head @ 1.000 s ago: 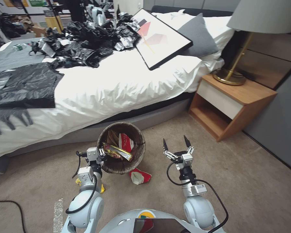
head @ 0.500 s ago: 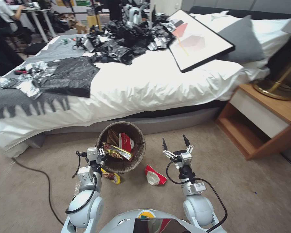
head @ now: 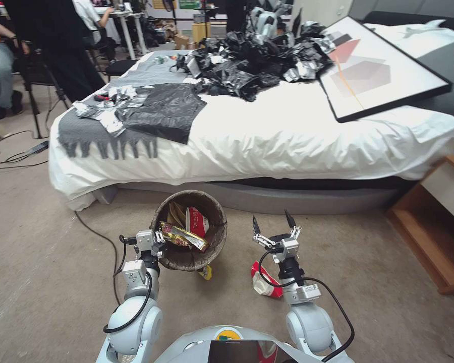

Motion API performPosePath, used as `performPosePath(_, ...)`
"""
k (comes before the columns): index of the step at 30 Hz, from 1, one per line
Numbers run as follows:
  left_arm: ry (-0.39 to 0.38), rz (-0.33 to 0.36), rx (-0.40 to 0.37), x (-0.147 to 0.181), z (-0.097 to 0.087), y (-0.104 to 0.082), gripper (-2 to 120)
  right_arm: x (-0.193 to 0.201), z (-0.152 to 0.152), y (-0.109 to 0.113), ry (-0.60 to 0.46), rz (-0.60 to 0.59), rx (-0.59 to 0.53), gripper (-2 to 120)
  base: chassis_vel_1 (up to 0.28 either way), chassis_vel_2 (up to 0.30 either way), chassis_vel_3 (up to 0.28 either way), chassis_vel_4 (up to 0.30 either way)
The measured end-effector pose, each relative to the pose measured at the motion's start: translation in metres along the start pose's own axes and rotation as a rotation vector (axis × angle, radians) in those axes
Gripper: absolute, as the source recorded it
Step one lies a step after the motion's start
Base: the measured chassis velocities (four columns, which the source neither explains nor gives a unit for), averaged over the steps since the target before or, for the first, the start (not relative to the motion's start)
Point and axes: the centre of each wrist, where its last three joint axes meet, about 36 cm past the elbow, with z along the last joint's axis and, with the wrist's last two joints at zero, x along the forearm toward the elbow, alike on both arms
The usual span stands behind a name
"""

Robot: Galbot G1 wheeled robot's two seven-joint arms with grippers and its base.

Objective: Pick up the trash bin, then pick up the garbage from the floor and place it into the trash bin.

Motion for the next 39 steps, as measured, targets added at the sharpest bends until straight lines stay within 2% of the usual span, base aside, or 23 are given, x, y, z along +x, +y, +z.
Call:
performPosePath(10, -0.021, 0.006, -0.011, -0.003, -0.001, -0.002, 2, 0.001, 0.000, -0.004, 0.027, -0.011, 0.025, 100, 0.007, 0.004, 0.005, 0.005)
performPosePath(12, -0.021, 0.006, -0.012, -0.003, -0.001, -0.002, 2, 0.001, -0.003, -0.007, 0.108, -0.005, 0.036, 100, 0.000, 0.000, 0.000, 0.000)
performPosePath(13, -0.021, 0.006, -0.012, -0.003, -0.001, -0.002, 2, 0.001, -0.003, -0.007, 0.108, -0.005, 0.036, 100, 0.000, 0.000, 0.000, 0.000)
performPosePath(16, -0.022, 0.003, -0.012, -0.003, -0.001, -0.002, 2, 0.000, -0.006, -0.011, 0.259, 0.018, 0.041, 100, 0.000, 0.000, 0.000, 0.000)
performPosePath(17, -0.022, 0.003, -0.012, -0.003, -0.001, -0.002, 2, 0.000, -0.006, -0.011, 0.259, 0.018, 0.041, 100, 0.000, 0.000, 0.000, 0.000)
performPosePath(21, -0.023, -0.005, -0.013, -0.004, -0.001, 0.000, 2, -0.005, -0.007, -0.016, 0.379, 0.030, 0.055, 100, 0.000, 0.000, 0.000, 0.000)
performPosePath(22, -0.024, -0.008, -0.013, -0.004, -0.002, 0.001, 2, -0.007, -0.006, -0.017, 0.433, 0.031, 0.049, 100, 0.000, 0.000, 0.000, 0.000)
performPosePath(23, -0.024, -0.008, -0.013, -0.004, -0.002, 0.001, 2, -0.007, -0.006, -0.017, 0.433, 0.031, 0.049, 100, 0.000, 0.000, 0.000, 0.000)
performPosePath(26, -0.025, -0.012, -0.009, -0.005, -0.002, 0.002, 2, -0.008, 0.000, -0.019, 0.573, 0.019, 0.034, 100, 0.000, 0.000, 0.000, 0.000)
performPosePath(27, -0.025, -0.012, -0.009, -0.005, -0.002, 0.002, 2, -0.008, 0.000, -0.019, 0.573, 0.019, 0.034, 100, 0.000, 0.000, 0.000, 0.000)
performPosePath(30, -0.027, -0.013, -0.007, -0.006, -0.003, 0.002, 2, -0.006, 0.006, -0.021, 0.711, -0.012, 0.003, 100, 0.000, 0.000, 0.000, 0.000)
performPosePath(32, -0.027, -0.013, -0.006, -0.006, -0.003, 0.002, 2, -0.004, 0.007, -0.021, 0.736, -0.020, -0.003, 100, 0.000, 0.000, 0.000, 0.000)
performPosePath(34, -0.020, -0.012, -0.004, -0.007, -0.001, 0.001, 2, 0.000, 0.011, -0.022, 0.816, -0.043, -0.019, 100, 0.000, 0.000, 0.000, 0.000)
performPosePath(39, -0.017, -0.009, 0.000, -0.007, 0.000, 0.000, 2, 0.005, 0.017, -0.023, 0.859, -0.056, -0.021, 100, 0.000, 0.000, 0.000, 0.000)
